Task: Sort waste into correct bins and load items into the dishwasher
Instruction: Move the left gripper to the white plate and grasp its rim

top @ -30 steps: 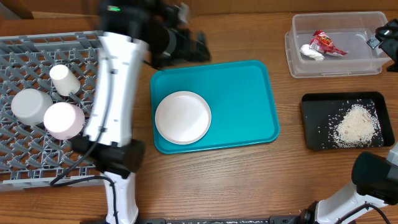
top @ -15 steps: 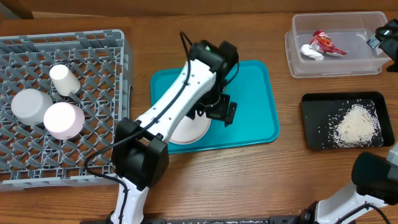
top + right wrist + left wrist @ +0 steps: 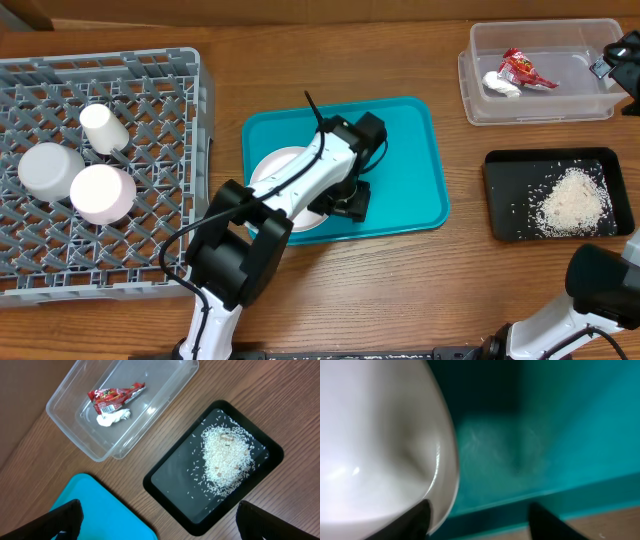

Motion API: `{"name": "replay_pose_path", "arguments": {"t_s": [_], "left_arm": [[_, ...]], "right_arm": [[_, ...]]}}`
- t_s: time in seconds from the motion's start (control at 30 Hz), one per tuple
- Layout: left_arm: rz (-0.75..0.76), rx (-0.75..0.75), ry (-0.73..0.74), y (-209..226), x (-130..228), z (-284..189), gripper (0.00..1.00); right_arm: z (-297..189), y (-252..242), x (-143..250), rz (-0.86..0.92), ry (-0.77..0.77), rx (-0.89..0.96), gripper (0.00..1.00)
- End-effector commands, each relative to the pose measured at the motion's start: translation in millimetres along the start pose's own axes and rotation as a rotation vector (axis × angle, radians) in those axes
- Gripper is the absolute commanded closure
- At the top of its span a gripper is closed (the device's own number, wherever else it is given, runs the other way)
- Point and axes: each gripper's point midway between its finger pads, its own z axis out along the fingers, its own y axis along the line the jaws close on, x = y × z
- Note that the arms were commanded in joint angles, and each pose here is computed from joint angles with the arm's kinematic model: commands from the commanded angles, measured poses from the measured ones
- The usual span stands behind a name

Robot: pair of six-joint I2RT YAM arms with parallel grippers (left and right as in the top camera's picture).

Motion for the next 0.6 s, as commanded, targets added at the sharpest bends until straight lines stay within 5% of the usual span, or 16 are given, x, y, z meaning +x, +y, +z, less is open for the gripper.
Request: {"name": "replay_pose_path", "arguments": {"t_s": [0.0, 0.23, 0.57], "left_arm": [[-0.040, -0.100, -0.026, 11.7, 3.2, 14.2, 0.49], [-0.050, -0.175, -0.125, 24.5, -15.0, 18.5, 0.55], [-0.053, -0.222, -0.223, 30.9, -35.5, 13.5, 0.96]], "right_arm": [[-4.6, 0.7, -1.6, -0.008, -0.016, -0.006, 0.00], [-4.6, 0.7, -1.6, -0.008, -0.016, -0.006, 0.00], [-4.6, 0.7, -1.6, -0.008, -0.016, -0.006, 0.00]]}}
